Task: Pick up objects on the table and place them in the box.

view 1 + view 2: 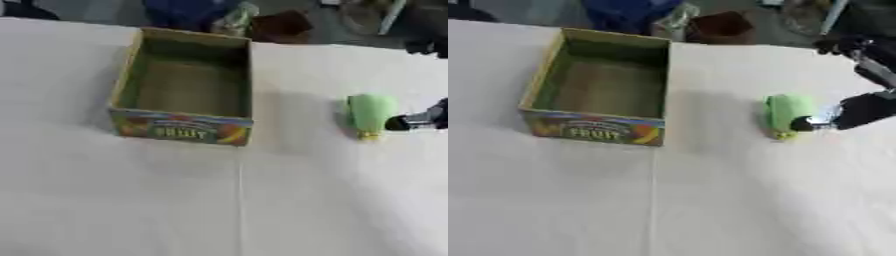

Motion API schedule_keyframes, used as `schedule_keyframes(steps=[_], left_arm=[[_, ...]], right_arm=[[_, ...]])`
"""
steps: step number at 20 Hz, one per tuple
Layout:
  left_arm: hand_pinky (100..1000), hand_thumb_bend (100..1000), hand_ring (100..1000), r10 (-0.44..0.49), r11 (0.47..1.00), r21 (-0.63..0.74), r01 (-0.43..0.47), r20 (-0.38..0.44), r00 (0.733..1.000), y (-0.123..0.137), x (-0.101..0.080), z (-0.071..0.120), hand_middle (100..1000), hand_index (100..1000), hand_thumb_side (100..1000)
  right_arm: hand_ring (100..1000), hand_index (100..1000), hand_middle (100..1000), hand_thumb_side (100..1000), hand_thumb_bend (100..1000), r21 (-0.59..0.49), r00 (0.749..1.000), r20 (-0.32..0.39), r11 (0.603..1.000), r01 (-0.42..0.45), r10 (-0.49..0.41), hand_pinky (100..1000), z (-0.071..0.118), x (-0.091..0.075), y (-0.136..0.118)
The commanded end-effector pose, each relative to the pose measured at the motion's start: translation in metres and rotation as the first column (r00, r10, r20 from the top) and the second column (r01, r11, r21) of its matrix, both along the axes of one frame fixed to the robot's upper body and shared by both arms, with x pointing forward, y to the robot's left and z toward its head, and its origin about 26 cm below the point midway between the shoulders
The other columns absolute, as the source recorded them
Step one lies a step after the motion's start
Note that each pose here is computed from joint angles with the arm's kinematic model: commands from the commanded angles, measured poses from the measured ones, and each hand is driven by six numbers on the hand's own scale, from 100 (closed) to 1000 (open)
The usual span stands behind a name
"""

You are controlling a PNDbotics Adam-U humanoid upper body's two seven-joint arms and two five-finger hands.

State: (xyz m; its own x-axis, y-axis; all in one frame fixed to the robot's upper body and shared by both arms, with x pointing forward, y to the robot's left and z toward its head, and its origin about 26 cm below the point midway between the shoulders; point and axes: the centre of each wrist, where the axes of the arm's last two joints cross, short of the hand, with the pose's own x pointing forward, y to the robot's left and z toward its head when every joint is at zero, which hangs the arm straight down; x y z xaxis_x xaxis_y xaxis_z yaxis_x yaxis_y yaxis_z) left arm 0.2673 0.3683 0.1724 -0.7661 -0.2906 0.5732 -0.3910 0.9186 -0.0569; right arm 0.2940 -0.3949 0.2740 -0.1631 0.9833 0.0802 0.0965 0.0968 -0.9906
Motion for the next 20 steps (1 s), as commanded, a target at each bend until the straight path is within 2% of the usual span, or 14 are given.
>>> schedule_keyframes(steps=[1,13,20], left_arm=[[467,100,460,0.006,1.0,0.024,-0.007,0.028,1.0,0.002,-0.003,0.01,502,651,761],[468,100,460,0.004,1.0,0.024,-0.005,0.028,1.0,0.001,-0.003,0.01,502,651,762],[468,100,461,-0.007,1.0,0.026,0.006,0.027,1.0,0.0,-0.002,0.01,502,651,762]], right_arm=[[924,990,875,590,860,-0.028,0.999,0.033,1.0,0.005,-0.004,899,0.015,-0.005,-0.001],[923,987,872,586,858,-0.021,1.0,0.025,1.0,0.009,-0.009,896,0.013,-0.003,-0.002],[928,984,878,562,856,-0.063,0.997,-0.047,0.997,0.052,-0.055,890,0.0,0.013,-0.008]])
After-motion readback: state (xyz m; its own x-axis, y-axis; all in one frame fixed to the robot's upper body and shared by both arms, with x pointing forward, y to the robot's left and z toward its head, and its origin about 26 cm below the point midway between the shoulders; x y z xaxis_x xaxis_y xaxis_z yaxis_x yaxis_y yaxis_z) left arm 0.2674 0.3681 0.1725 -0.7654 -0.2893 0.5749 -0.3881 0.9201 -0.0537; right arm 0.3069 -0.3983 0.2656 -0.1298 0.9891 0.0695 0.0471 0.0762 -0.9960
